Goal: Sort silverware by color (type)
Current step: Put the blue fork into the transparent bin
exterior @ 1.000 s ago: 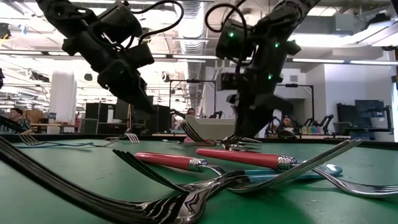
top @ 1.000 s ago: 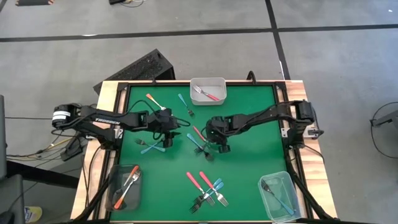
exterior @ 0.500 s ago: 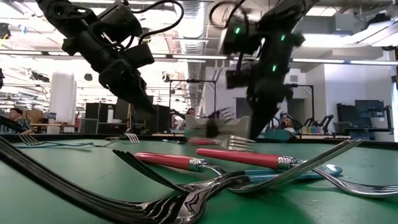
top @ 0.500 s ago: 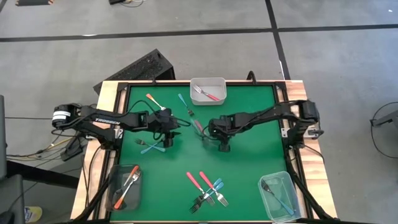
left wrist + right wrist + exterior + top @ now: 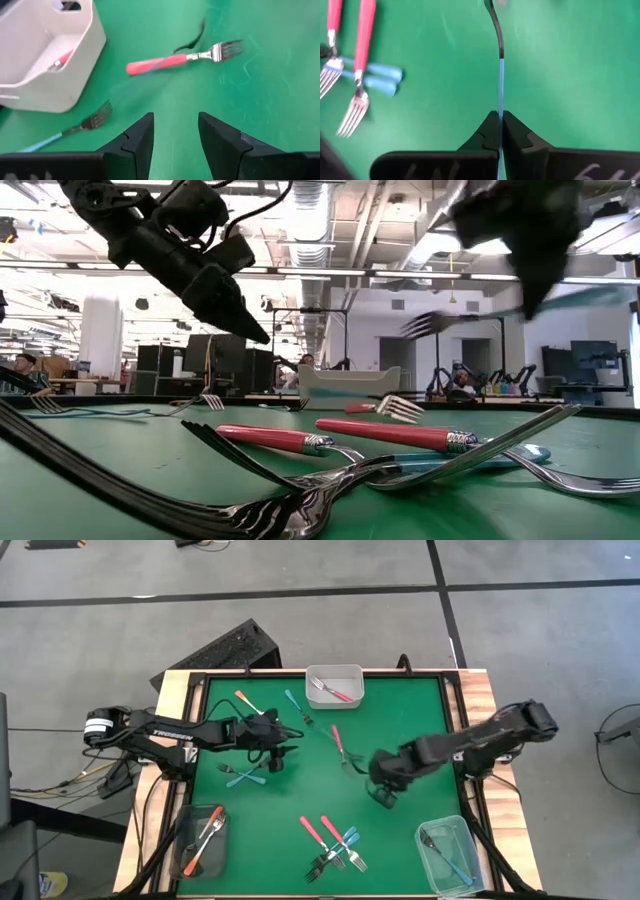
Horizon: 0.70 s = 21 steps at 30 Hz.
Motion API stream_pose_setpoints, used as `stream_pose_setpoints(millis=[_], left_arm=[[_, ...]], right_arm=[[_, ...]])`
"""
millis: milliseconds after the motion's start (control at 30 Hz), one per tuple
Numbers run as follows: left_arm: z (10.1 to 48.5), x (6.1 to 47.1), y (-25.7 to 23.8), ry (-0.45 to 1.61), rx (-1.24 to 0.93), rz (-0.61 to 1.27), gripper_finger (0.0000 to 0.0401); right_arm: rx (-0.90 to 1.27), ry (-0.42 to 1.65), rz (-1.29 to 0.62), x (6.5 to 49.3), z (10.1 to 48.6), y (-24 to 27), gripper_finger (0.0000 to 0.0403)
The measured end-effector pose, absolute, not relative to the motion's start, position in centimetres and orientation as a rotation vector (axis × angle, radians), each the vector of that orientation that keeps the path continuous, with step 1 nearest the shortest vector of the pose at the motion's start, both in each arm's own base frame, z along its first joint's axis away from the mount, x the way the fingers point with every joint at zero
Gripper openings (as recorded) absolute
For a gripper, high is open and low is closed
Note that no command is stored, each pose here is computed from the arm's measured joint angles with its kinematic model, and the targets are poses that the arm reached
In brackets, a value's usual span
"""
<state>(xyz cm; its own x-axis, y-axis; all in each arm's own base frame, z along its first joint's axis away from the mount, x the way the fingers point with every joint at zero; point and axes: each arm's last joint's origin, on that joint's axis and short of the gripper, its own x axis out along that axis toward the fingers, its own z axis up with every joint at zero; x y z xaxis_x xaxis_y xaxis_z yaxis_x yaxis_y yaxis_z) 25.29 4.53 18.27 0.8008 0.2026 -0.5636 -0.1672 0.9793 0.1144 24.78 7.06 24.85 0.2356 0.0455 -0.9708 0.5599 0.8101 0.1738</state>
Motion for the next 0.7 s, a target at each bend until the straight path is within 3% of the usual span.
stream_pose_setpoints(millis=[467, 700], left_arm=[[19.4, 25.9, 5.0, 0.485, 0.137, 0.272, 0.0141], [19.7, 25.8, 5.8, 0.454, 0.127, 0.314, 0.0141]], right_arm=[[0.968, 1.309, -0.687, 15.1, 26.0, 18.4, 0.0018], [0.925, 1.365, -0.660, 11.9, 23.8, 23.1, 0.0021]])
